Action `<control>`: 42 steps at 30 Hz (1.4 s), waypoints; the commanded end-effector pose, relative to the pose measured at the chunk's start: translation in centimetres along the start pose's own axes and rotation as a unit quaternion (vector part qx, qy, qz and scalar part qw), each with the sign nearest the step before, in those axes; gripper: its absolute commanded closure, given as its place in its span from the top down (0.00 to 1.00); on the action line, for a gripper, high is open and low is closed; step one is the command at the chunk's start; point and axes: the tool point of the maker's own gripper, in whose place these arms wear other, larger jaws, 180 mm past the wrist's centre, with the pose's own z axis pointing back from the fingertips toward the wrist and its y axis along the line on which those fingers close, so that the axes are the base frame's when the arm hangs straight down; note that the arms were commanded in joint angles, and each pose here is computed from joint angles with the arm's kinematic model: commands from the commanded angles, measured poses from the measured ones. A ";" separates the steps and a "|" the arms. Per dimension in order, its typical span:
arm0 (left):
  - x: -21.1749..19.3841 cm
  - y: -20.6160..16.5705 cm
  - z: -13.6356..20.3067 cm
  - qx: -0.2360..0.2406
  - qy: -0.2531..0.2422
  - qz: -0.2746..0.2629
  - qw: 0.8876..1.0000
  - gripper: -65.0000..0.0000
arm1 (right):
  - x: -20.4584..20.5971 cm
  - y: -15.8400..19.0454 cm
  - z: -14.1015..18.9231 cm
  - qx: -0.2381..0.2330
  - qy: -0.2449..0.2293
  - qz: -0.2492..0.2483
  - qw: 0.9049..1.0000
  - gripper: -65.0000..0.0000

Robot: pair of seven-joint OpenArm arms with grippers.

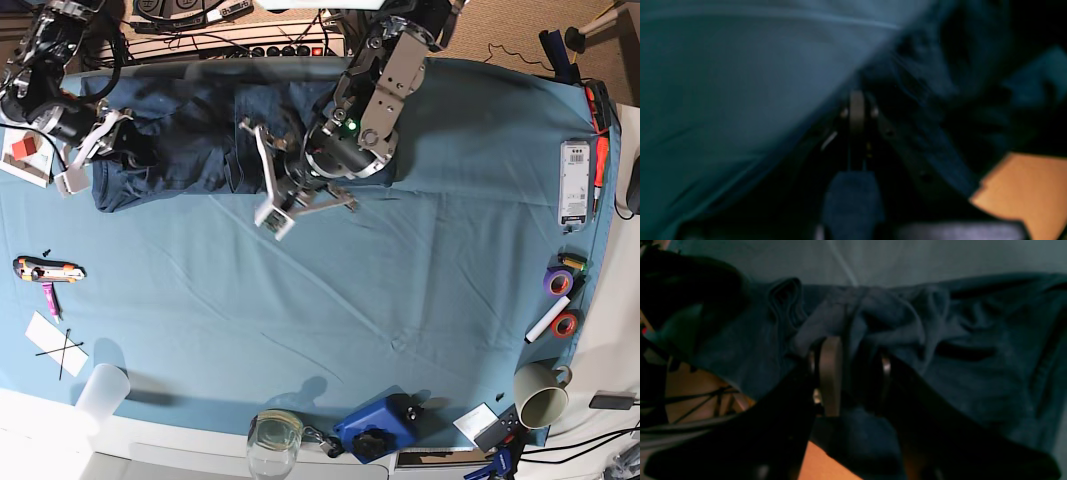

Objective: Fold the T-shirt properly
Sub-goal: 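Release the strip with the left gripper and raise it away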

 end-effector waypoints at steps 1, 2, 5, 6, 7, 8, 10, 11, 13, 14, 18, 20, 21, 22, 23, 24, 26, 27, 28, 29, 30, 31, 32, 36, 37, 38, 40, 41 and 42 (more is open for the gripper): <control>1.9 0.1 0.6 0.012 -0.027 -0.005 1.000 0.00 | 1.7 -0.1 1.0 -0.002 -0.020 0.019 1.000 0.25; 1.9 0.8 0.8 0.032 -0.023 -0.011 0.999 0.00 | 1.9 -0.4 1.3 -0.007 -0.020 0.022 1.000 0.25; 1.5 2.7 1.2 0.081 -0.017 -0.012 0.997 0.00 | 2.9 -0.9 2.3 -0.017 -0.035 0.027 0.999 0.25; 1.3 3.1 1.4 0.087 -0.016 -0.010 0.996 0.00 | 3.3 -1.2 2.6 -0.022 -0.042 0.028 0.998 0.25; 1.1 3.3 1.5 0.090 -0.015 -0.013 0.996 0.00 | 3.6 -1.4 3.0 -0.028 -0.048 0.029 0.998 0.25; 0.9 3.6 1.8 0.093 -0.016 -0.016 0.995 0.00 | 3.9 -1.7 3.3 -0.034 -0.054 0.030 0.998 0.25; 0.7 4.2 2.2 0.101 -0.016 -0.023 0.994 0.00 | 4.5 -2.0 3.8 -0.042 -0.065 0.031 0.996 0.25; 0.5 4.5 2.4 0.105 -0.016 -0.026 0.994 0.00 | 4.7 -2.1 4.0 -0.044 -0.068 0.032 0.996 0.25; 0.0 5.1 2.8 0.113 -0.014 -0.033 0.993 0.00 | 4.7 -2.2 4.1 -0.047 -0.068 0.031 0.996 0.25; -0.2 5.4 3.0 0.117 -0.013 -0.036 0.992 0.00 | 4.6 -2.2 4.0 -0.047 -0.067 0.031 0.996 0.25; -1.7 6.5 4.0 0.137 -0.002 -0.049 0.989 0.00 | 4.1 -3.0 4.0 -0.068 -0.050 0.033 0.996 0.25; -2.5 7.2 4.6 0.151 0.002 -0.047 0.987 0.00 | 3.7 -3.5 4.1 -0.080 -0.040 0.034 0.995 0.25; -2.8 7.3 4.9 0.154 0.003 -0.045 0.987 0.00 | 3.4 -3.7 4.1 -0.086 -0.033 0.034 0.995 0.27; -3.0 7.4 5.2 0.158 0.004 -0.049 0.986 0.00 | 3.3 -3.9 4.1 -0.091 -0.028 0.035 0.995 0.34; -3.2 7.5 5.5 0.161 0.003 -0.051 0.986 0.00 | 3.1 -4.1 4.1 -0.096 -0.023 0.035 0.994 0.42; -3.3 7.6 5.9 0.165 0.000 -0.054 0.985 0.00 | 2.9 -4.2 4.2 -0.101 -0.019 0.035 0.994 0.49; -3.7 8.2 6.6 0.184 0.001 -0.057 0.981 0.00 | 2.7 -4.4 4.2 -0.106 -0.014 0.035 0.994 0.54; -4.0 8.6 7.0 0.196 0.001 -0.053 0.979 0.00 | 2.8 -4.4 4.2 -0.107 -0.014 0.035 0.994 0.54; -4.3 9.2 7.4 0.211 0.002 -0.050 0.976 0.00 | 2.7 -4.5 4.2 -0.108 -0.013 0.035 0.993 0.54; -4.5 9.8 7.8 0.226 0.005 -0.052 0.973 0.00 | 2.8 -4.5 4.3 -0.109 -0.014 0.035 0.993 0.54; -4.7 10.4 8.2 0.239 0.008 -0.060 0.969 0.00 | 2.8 -4.7 4.4 -0.112 -0.015 0.035 0.993 0.54; -4.8 10.9 8.5 0.247 0.010 -0.064 0.967 0.00 | 2.5 -5.1 4.5 -0.125 -0.006 0.036 0.991 0.54; -4.9 11.4 8.7 0.253 0.010 -0.064 0.965 0.00 | 2.3 -5.8 4.7 -0.142 0.004 0.037 0.989 0.54; -5.6 14.2 9.7 0.272 0.015 -0.032 0.962 0.00 | 1.9 -7.4 5.3 -0.173 0.003 0.022 0.985 0.54; -5.8 14.8 9.9 0.267 0.016 -0.020 0.963 0.00 | 1.8 -7.6 5.2 -0.172 0.003 0.017 0.985 0.54; -6.0 15.3 10.1 0.258 0.016 -0.007 0.966 0.00 | 1.5 -7.8 5.1 -0.171 0.004 0.010 0.985 0.54; -6.3 16.2 10.5 0.235 0.011 0.020 0.972 0.00 | 1.1 -8.4 4.9 -0.168 0.004 -0.008 0.986 0.54; -6.4 16.6 10.7 0.225 0.007 0.031 0.974 0.00 | 0.8 -8.7 4.8 -0.166 0.004 -0.018 0.986 0.54; -6.5 17.0 11.0 0.217 0.003 0.042 0.975 0.00 | 0.5 -9.1 4.6 -0.164 0.005 -0.029 0.986 0.54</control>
